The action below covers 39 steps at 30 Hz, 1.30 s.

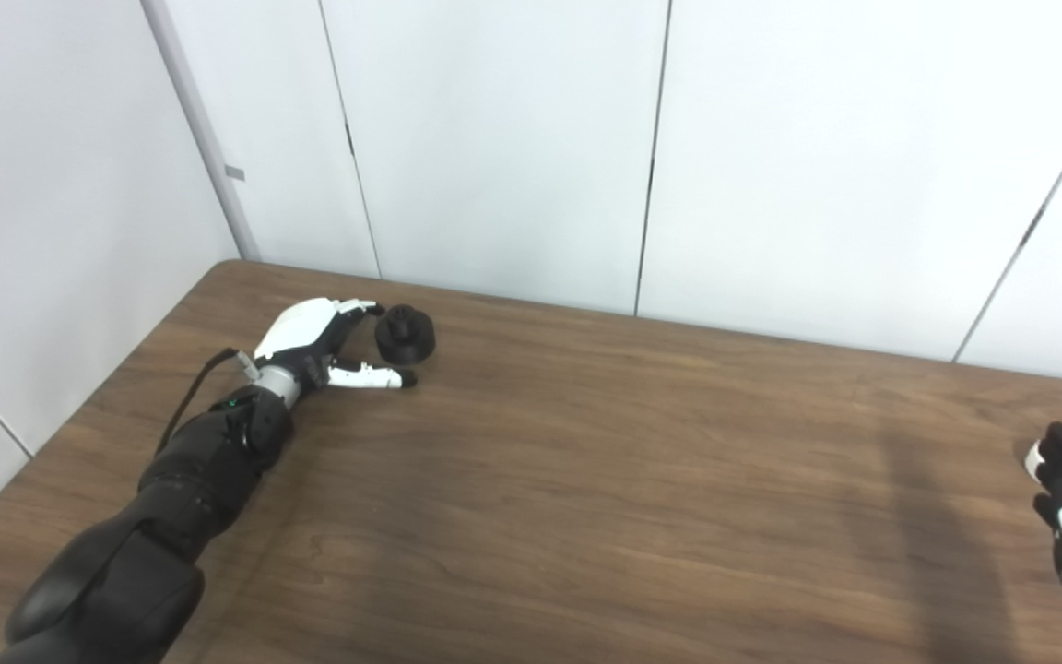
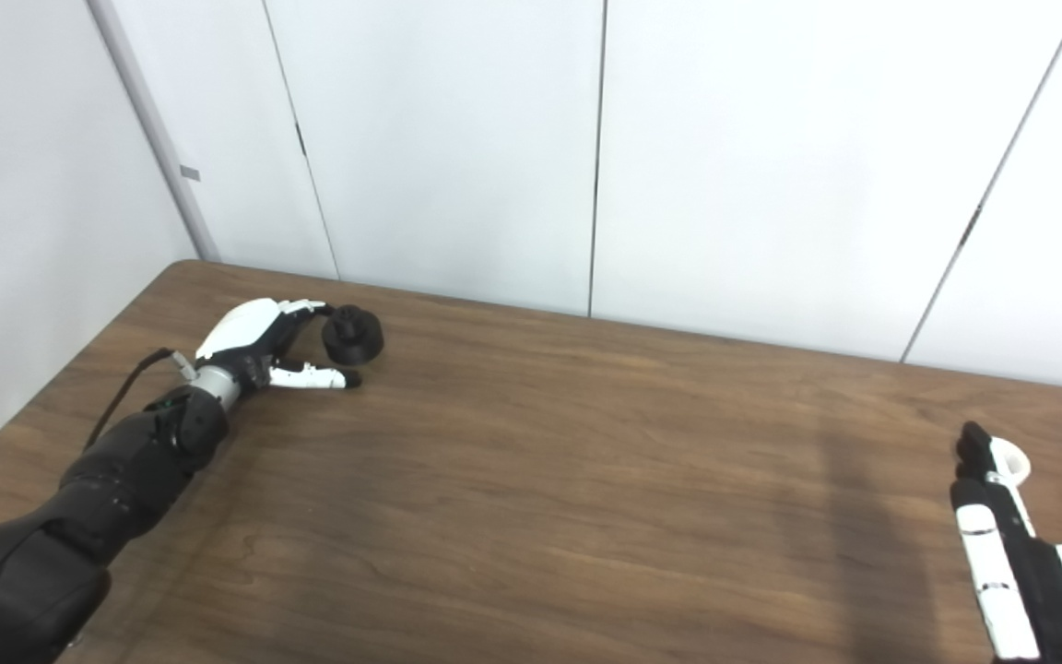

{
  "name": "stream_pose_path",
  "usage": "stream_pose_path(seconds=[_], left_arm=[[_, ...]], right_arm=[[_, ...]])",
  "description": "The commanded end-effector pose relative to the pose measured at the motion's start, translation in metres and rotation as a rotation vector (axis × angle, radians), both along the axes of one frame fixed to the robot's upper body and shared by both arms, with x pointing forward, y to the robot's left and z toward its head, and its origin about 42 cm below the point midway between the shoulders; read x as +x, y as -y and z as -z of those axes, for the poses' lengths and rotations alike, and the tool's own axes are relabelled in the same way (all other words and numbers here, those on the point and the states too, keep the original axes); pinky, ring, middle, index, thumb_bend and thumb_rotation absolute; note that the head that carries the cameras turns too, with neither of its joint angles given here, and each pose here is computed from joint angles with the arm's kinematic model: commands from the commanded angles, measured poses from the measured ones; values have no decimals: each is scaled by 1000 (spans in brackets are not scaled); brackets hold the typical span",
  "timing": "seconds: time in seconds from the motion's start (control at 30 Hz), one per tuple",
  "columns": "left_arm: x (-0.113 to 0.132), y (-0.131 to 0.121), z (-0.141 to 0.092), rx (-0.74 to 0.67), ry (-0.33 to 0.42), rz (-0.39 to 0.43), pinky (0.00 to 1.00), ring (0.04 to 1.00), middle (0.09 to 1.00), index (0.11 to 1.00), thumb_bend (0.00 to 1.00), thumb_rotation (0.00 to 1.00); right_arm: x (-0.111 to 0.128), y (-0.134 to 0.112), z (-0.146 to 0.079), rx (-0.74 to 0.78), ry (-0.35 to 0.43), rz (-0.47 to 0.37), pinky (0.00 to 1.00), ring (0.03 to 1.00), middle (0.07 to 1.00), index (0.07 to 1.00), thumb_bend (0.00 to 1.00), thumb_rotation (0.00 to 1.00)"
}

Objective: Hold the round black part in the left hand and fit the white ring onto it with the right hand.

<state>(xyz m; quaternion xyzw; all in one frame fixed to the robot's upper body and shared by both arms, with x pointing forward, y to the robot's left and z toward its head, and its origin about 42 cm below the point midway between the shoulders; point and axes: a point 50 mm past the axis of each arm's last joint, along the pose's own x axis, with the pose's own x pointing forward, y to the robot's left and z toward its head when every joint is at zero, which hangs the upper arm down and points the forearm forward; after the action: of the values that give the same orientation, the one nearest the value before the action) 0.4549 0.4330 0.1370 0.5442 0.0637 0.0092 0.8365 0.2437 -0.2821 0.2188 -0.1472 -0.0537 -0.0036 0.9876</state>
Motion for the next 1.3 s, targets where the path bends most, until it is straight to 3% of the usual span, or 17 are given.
stream_pose_path(seconds=[0.0,0.47,0.87,1.03,1.1,1.17,1.27], left_arm=[[6,1,-3,2,-27,3,967,946,922,873,1000,585],[14,12,-3,-3,-32,21,981,956,928,853,1000,548],[16,15,-7,-16,-17,44,990,942,910,806,968,436],[16,16,-8,-49,6,50,989,927,900,669,838,207],[16,17,-8,-45,15,52,992,923,888,560,648,115],[16,18,-8,-41,27,56,998,902,844,506,556,74],[15,17,-8,-38,41,60,1000,877,788,486,526,55]], right_arm=[[-3,0,-16,-10,67,-6,1000,1000,1000,1000,51,1000],[-6,-3,-19,-29,72,-2,1000,1000,1000,1000,48,1000],[-6,-5,-18,-20,81,-2,1000,1000,1000,1000,33,1000],[-5,-5,-17,-19,77,-1,1000,1000,1000,1000,43,1000],[-5,-6,-17,-22,78,-3,1000,1000,1000,1000,42,1000],[-6,-6,-17,-18,76,-6,1000,1000,1000,1000,40,1000],[-6,-6,-16,-12,71,-7,1000,1000,1000,1000,37,1000]])
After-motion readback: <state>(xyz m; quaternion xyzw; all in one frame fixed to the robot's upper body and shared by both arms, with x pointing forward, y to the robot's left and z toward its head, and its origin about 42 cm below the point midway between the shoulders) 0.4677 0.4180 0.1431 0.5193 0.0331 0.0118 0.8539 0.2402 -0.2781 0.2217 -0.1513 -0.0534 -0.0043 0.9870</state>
